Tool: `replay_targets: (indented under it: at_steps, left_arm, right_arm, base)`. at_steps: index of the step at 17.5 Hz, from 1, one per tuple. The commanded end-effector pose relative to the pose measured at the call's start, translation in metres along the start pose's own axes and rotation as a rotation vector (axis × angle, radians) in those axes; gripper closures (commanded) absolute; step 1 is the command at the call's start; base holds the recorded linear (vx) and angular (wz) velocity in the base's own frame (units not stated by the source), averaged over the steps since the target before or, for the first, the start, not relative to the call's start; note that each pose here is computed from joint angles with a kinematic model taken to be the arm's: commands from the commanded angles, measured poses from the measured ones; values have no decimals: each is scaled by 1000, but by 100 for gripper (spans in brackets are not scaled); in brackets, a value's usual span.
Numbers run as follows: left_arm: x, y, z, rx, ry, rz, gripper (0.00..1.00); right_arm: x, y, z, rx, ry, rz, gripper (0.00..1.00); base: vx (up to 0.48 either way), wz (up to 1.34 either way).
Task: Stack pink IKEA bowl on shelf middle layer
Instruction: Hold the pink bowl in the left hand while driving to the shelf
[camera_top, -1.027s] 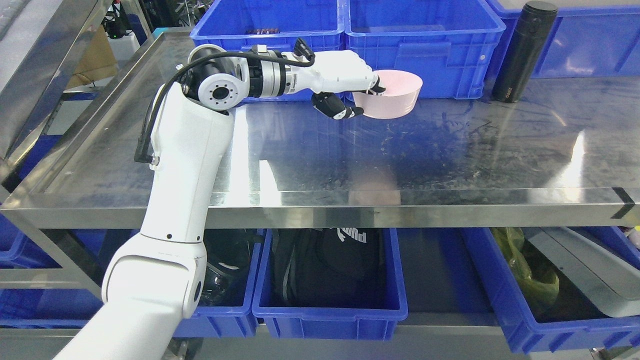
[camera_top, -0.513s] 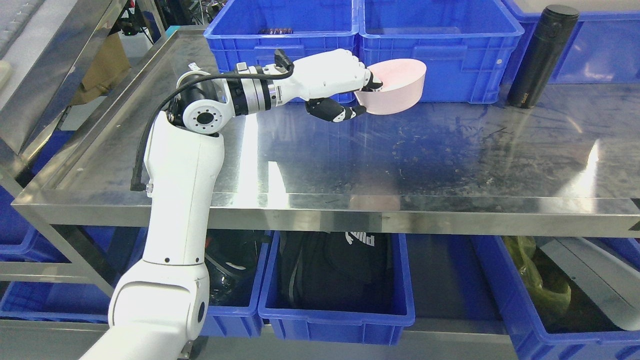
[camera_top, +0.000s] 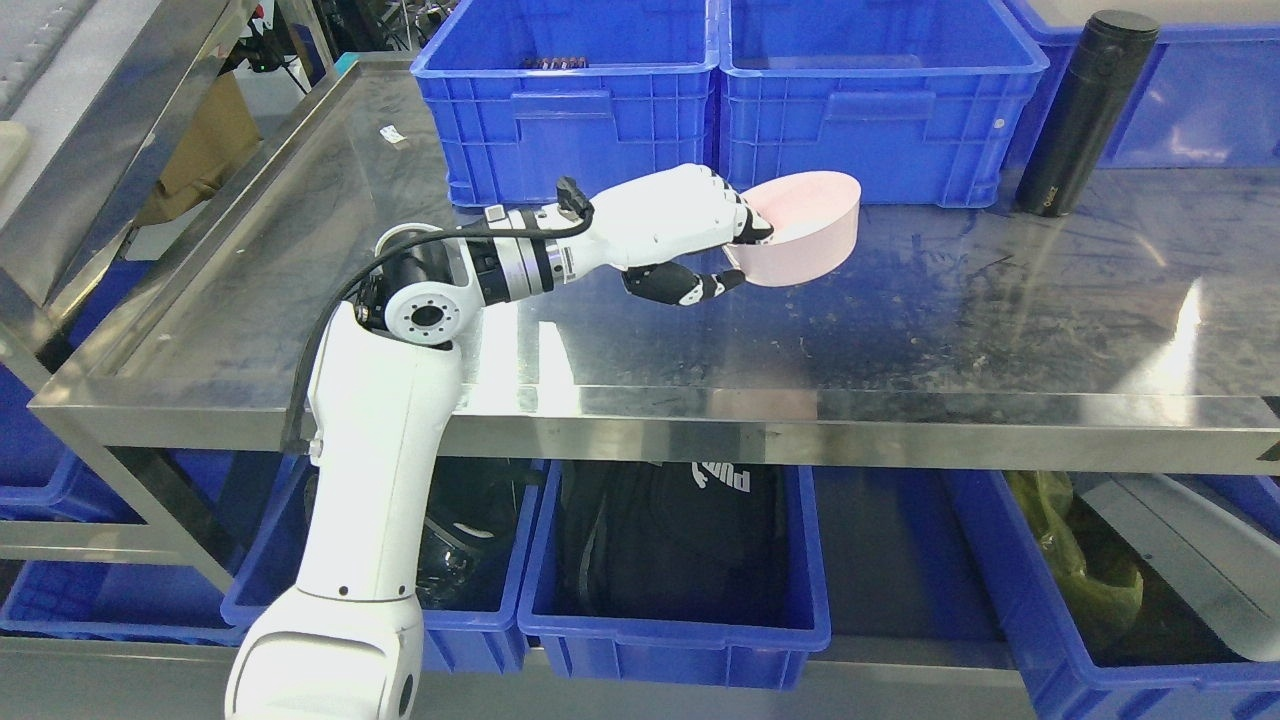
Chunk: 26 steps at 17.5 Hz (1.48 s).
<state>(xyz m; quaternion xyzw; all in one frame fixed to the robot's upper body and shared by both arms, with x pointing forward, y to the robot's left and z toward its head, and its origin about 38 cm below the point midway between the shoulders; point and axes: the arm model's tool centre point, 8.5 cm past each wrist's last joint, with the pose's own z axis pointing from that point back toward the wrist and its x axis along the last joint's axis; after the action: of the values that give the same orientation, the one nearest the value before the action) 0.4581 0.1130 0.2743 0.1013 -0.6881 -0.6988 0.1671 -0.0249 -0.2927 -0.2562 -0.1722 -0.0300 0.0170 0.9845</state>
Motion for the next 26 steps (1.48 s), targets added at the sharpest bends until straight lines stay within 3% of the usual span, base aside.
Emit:
replay_targets:
  at_steps: [1,9,19,26]
  left_arm:
    - [21,2,5,10,-21,-59,99]
    - [19,-2,11,17,-6,-47,99]
    - [20,3,11,25,-8,-60,99]
    - [20,2,11,23,-7,-60,98]
  right_arm:
    - [6,-11,-3,-17,-18,3,0]
    - [6,-11,-3,-17,-18,1,0]
    - [6,-11,-3,-17,-18,1,0]
    - [6,-11,-3,-17,-18,3,0]
  base:
    - [0,0]
    - [-1,234]
    - [-1,2006]
    - [50,957]
